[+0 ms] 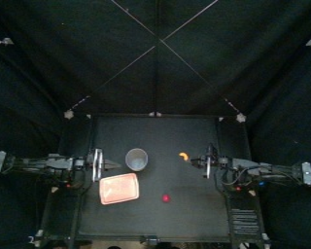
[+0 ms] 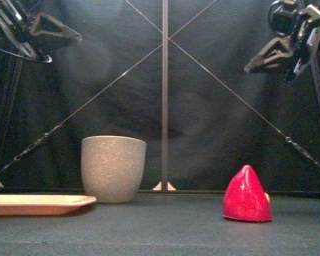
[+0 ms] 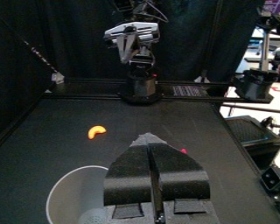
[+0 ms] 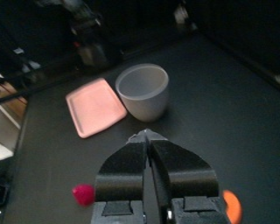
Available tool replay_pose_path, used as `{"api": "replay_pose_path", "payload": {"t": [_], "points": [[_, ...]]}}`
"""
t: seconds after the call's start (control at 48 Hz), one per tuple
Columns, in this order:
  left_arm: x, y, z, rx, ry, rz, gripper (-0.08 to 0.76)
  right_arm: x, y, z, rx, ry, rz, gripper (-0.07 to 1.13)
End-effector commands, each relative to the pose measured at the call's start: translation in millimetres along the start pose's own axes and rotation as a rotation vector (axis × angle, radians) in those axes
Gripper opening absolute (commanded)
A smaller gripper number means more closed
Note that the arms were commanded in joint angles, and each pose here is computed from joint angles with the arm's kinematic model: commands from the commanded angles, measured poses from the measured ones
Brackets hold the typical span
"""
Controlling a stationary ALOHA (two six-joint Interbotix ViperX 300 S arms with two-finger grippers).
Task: Pick the tangerine then place it in the grey bowl
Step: Pick the tangerine
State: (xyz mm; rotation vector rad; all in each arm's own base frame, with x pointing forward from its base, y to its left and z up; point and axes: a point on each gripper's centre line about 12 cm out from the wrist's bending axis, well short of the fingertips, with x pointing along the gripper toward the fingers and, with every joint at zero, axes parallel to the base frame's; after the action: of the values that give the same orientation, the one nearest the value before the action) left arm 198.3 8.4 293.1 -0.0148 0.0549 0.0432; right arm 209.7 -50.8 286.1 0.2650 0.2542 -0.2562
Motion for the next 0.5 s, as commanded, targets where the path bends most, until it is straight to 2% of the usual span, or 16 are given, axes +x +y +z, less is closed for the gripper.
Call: {"api": "replay_pose_path", "payload": {"t": [0.021, 0.146, 0.229, 0.25, 0.271, 0.333, 0.396, 0.5], "points": [[-0.1, 4.1, 11.9, -0.001, -0.033, 0.021, 0.081, 2.8, -21.9, 6.7, 0.050, 0.097, -0.108, 0.14], [-0.1, 4.4, 11.4, -0.001, -0.033, 0.023, 0.082, 4.3, -45.6, 2.9, 0.112, 0.145, -0.206, 0.44], [-0.1, 4.8, 10.8, -0.001, -0.031, 0.024, 0.082, 5.8, -54.3, 1.3, 0.148, 0.145, -0.238, 0.71], [-0.1, 5.1, 10.8, -0.001, -0.031, 0.026, 0.082, 6.7, -56.7, 0.7, 0.159, 0.143, -0.246, 0.81], [-0.1, 5.4, 10.8, -0.001, -0.031, 0.027, 0.082, 7.1, -57.9, 0.8, 0.164, 0.142, -0.250, 0.84], [-0.2, 6.0, 10.3, -0.001, -0.031, 0.030, 0.082, 10.0, -65.0, -2.4, 0.192, 0.143, -0.273, 1.04], [-0.3, 6.6, 10.1, -0.001, -0.033, 0.034, 0.082, 15.2, -70.9, -8.4, 0.215, 0.169, -0.291, 1.09], [-0.4, 7.2, 9.7, -0.001, -0.037, 0.037, 0.082, 31.0, -79.8, -27.9, 0.244, 0.267, -0.313, 1.04]]}}
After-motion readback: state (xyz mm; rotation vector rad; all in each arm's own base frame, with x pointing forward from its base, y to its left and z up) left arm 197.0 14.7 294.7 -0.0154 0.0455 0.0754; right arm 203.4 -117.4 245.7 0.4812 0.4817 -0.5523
